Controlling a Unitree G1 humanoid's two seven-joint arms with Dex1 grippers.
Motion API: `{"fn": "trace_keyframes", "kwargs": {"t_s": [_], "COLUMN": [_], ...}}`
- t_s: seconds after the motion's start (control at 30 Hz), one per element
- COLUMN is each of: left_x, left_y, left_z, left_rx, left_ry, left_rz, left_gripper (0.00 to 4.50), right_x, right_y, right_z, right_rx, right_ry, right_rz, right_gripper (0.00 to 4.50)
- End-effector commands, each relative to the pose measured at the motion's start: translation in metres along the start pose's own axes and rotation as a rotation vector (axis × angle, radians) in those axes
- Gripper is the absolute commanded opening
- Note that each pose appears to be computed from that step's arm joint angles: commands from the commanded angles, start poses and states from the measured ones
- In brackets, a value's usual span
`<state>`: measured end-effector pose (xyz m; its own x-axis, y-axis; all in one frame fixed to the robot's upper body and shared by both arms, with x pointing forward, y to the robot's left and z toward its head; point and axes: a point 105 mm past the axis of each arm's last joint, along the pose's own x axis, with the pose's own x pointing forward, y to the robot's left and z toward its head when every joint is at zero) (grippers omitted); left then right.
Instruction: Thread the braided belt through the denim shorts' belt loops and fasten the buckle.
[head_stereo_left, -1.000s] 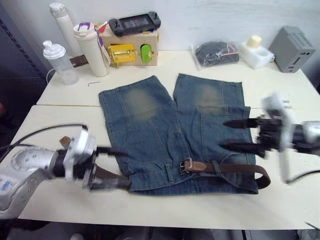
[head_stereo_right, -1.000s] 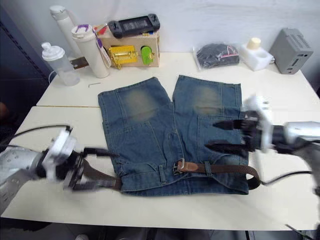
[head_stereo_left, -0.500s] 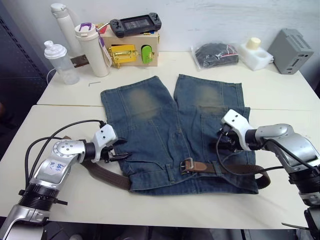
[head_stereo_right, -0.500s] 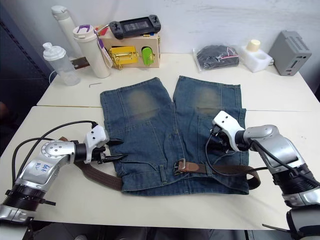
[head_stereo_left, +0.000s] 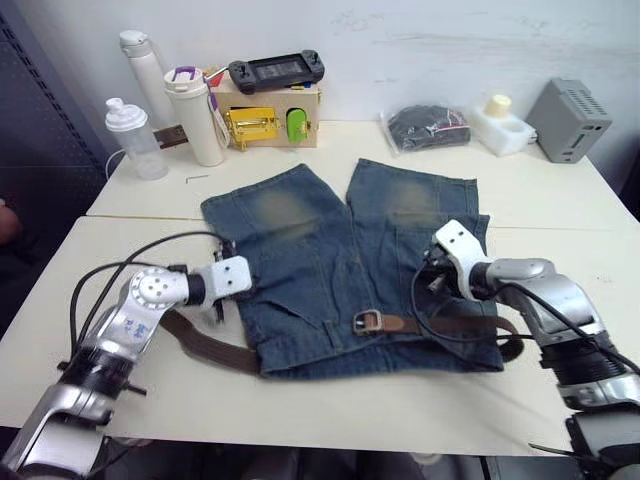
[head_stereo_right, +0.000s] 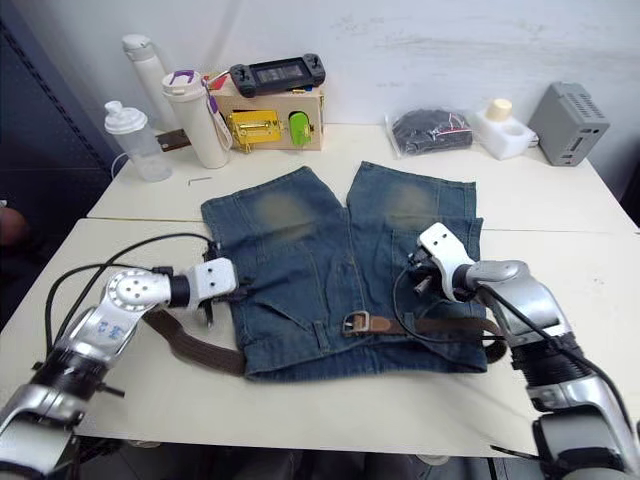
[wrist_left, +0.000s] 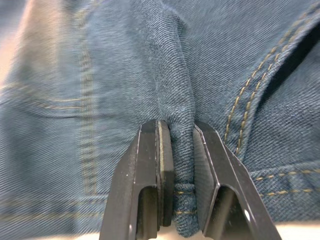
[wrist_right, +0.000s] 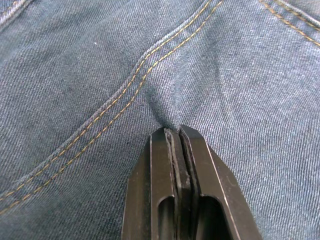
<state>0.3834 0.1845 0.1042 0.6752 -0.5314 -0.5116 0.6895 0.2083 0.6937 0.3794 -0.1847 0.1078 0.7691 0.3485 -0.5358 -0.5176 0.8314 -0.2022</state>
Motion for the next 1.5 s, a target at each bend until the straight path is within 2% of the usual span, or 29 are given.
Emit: {"fn": "trace_keyframes", "kwargs": {"t_s": [0.03,0.2,0.37,0.47,0.53,0.63,0.67,0.7,0.73,0.8,0.87,1.0,1.07,1.1,1.23,1.33,1.37,1.4,1.43,1.47,1.5], "left_x": [0.007,0.014,0.016,0.014,0.012,0.01,0.006,0.002,-0.006,-0.023,-0.042,-0.09,-0.114,-0.127,-0.17,-0.186,-0.186,-0.182,-0.177,-0.176,-0.17], "left_y": [0.007,0.032,0.027,0.028,0.031,0.034,0.039,0.046,0.054,0.064,0.064,0.054,0.051,0.05,0.039,0.017,-0.002,-0.031,-0.062,-0.081,-0.102], "left_z": [-0.042,-0.042,-0.042,-0.043,-0.039,-0.029,-0.024,-0.02,-0.014,-0.005,0.005,0.022,0.031,0.032,0.02,0.015,0.005,-0.003,-0.006,-0.006,-0.002], "left_rx": [0.059,0.136,0.138,0.183,0.193,0.178,0.198,0.212,0.193,0.141,0.023,-0.231,-0.38,-0.504,-0.915,-1.221,-1.396,-1.626,-1.776,-1.87,-1.94], "left_ry": [0.195,0.24,0.214,0.214,0.191,0.125,0.104,0.087,0.053,-0.003,-0.082,-0.213,-0.289,-0.347,-0.519,-0.654,-0.696,-0.747,-0.739,-0.73,-0.67], "left_rz": [0.034,0.091,0.08,0.1,0.123,0.129,0.161,0.202,0.261,0.346,0.39,0.462,0.507,0.54,0.643,0.607,0.611,0.583,0.55,0.531,0.501], "left_gripper": [0.76,0.76,0.76,0.76,0.76,1.51,2.05,2.38,2.77,3.55,4.44,4.44,4.44,4.44,4.44,4.44,4.44,4.44,4.44,4.44,4.44], "right_x": [0.006,0.021,0.021,0.018,0.017,0.014,0.009,0.004,-0.004,-0.019,-0.036,-0.071,-0.08,-0.084,-0.089,-0.088,-0.086,-0.084,-0.082,-0.08,-0.078], "right_y": [-0.032,-0.022,-0.024,-0.023,-0.019,-0.013,-0.011,-0.01,-0.006,0.003,0.018,0.047,0.049,0.053,0.074,0.082,0.084,0.086,0.088,0.089,0.09], "right_z": [-0.002,0.013,0.017,0.015,0.016,0.021,0.029,0.035,0.045,0.059,0.069,0.083,0.089,0.092,0.094,0.094,0.093,0.092,0.092,0.092,0.092], "right_rx": [0.004,0.02,0.038,0.045,0.053,0.069,0.086,0.095,0.113,0.114,0.106,0.037,0.05,0.045,0.018,0.019,0.017,0.017,0.017,0.017,0.019], "right_ry": [0.03,0.0,-0.022,-0.031,-0.046,-0.08,-0.116,-0.152,-0.203,-0.28,-0.342,-0.461,-0.509,-0.539,-0.565,-0.563,-0.558,-0.552,-0.549,-0.548,-0.546], "right_rz": [-0.211,-0.198,-0.217,-0.212,-0.192,-0.157,-0.146,-0.128,-0.092,-0.011,0.098,0.291,0.322,0.354,0.462,0.501,0.504,0.511,0.512,0.512,0.513], "right_gripper": [0.06,0.06,0.06,0.92,1.8,3.13,3.73,4.15,4.49,4.5,4.5,4.5,4.5,4.5,4.5,4.5,4.5,4.5,4.5,4.5,4.5]}}
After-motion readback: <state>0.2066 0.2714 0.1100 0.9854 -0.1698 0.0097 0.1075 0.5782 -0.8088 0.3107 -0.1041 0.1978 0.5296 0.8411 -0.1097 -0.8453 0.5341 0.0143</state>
